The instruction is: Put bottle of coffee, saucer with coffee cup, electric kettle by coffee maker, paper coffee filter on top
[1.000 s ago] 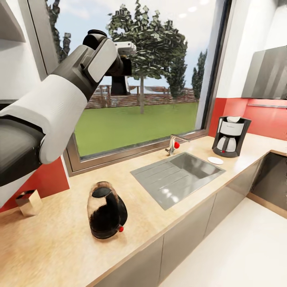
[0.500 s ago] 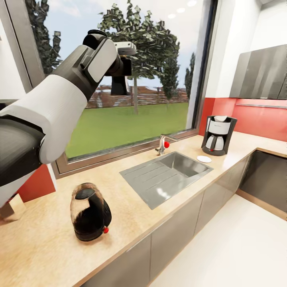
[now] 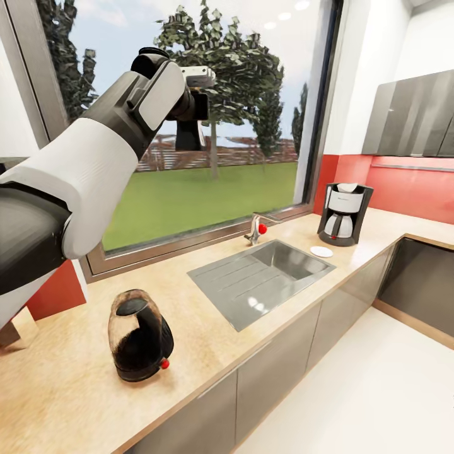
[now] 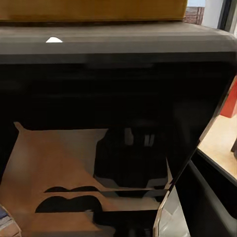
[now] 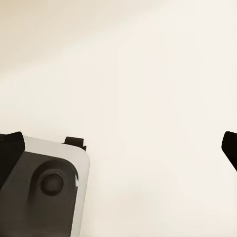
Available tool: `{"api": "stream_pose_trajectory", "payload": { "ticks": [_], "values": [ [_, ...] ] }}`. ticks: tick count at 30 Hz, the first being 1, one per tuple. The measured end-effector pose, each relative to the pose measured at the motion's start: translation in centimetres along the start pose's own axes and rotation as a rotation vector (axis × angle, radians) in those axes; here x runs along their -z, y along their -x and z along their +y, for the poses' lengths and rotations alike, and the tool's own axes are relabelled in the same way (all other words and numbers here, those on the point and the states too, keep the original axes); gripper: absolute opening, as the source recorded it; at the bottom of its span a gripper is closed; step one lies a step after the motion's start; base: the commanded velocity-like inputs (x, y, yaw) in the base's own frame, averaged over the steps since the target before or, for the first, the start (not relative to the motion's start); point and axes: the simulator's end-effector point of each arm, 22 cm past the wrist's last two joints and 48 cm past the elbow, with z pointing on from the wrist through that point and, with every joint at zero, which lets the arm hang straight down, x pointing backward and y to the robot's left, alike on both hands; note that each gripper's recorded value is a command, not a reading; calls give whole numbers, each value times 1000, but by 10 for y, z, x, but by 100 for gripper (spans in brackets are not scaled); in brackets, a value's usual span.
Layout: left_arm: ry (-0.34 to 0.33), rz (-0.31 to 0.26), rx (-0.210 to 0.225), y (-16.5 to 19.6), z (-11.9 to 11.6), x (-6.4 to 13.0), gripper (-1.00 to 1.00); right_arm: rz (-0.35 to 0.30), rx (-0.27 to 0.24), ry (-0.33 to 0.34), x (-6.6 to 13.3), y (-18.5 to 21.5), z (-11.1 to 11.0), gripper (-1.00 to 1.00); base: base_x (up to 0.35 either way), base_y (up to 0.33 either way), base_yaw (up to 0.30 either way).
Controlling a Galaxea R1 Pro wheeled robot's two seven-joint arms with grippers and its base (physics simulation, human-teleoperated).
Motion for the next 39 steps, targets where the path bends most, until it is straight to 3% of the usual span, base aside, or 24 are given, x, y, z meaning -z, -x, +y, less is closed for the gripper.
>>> {"api": "stream_pose_trajectory", "payload": {
  "ticks": [15, 28, 34, 39],
  "values": [
    [1, 3, 1, -1, 0, -1, -100, 1, 1, 2, 0, -1, 0, 100, 0, -4, -215],
    [1, 7, 4, -3, 1, -1, -100, 0, 1, 1, 0, 0, 0, 100, 0, -237, -108],
    [3, 9, 2, -4, 1, -2, -100, 0, 1, 2, 0, 0, 0, 100, 0, -23, -238],
    [-69, -14, 48, -35, -13, -23, -100, 1, 1, 2, 0, -1, 0, 100, 0, -1, -248]
  ]
}}
